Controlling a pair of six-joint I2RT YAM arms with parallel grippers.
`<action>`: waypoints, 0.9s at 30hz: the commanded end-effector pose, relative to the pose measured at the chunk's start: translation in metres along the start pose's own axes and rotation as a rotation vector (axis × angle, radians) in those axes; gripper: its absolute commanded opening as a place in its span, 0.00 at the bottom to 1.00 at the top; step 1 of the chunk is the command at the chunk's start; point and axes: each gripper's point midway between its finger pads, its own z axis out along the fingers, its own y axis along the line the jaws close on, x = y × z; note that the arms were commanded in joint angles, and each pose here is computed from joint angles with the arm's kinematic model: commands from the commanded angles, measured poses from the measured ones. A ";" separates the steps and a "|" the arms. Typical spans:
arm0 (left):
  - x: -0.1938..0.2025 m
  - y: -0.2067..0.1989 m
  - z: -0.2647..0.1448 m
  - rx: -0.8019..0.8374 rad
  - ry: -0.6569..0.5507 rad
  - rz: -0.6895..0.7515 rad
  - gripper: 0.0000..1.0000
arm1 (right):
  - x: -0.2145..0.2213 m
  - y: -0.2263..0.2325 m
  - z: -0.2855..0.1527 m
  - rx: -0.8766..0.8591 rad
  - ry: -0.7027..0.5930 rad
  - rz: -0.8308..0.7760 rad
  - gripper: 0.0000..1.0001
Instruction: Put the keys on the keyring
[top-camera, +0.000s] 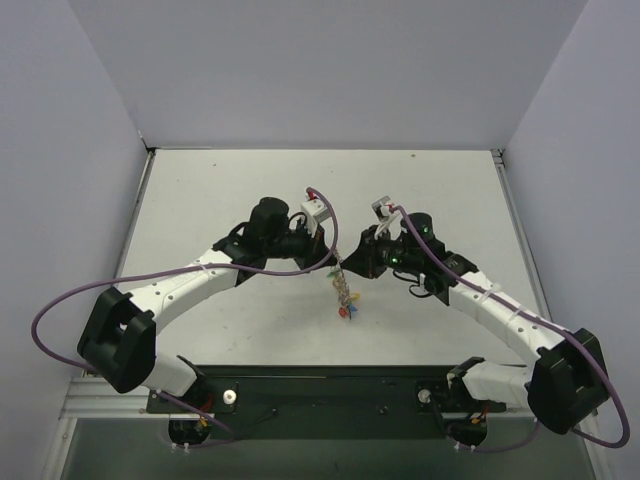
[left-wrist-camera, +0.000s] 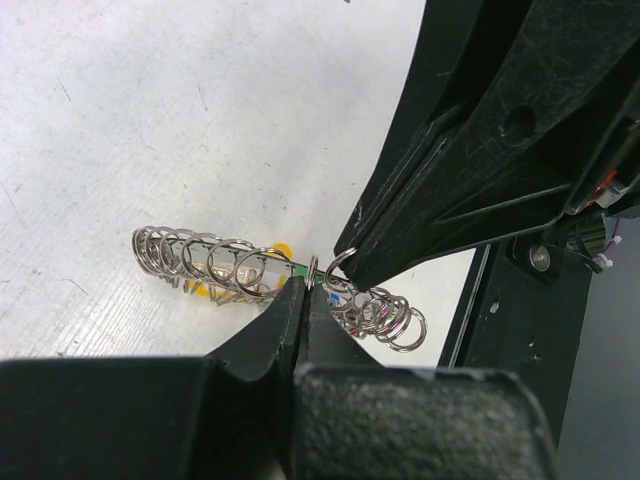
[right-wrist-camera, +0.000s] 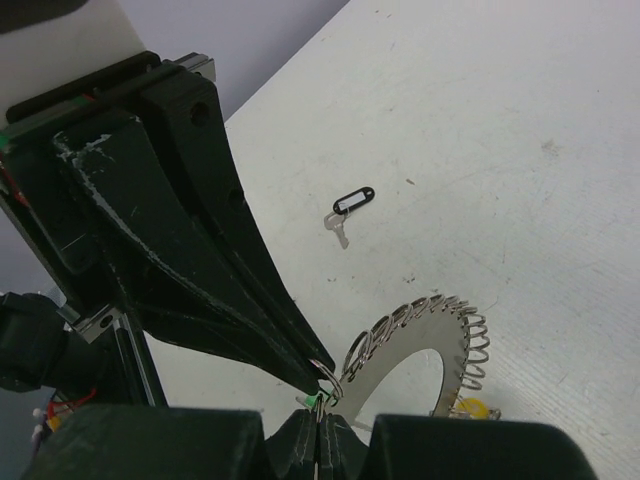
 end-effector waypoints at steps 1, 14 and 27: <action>-0.038 0.008 -0.011 -0.073 -0.117 0.042 0.00 | 0.002 0.011 -0.010 -0.045 -0.005 -0.084 0.00; -0.046 0.005 -0.017 -0.077 -0.139 0.058 0.00 | -0.004 0.026 -0.029 -0.085 -0.042 -0.175 0.63; -0.042 -0.036 -0.025 0.131 -0.100 0.154 0.00 | -0.044 0.011 -0.037 0.051 -0.152 -0.145 0.42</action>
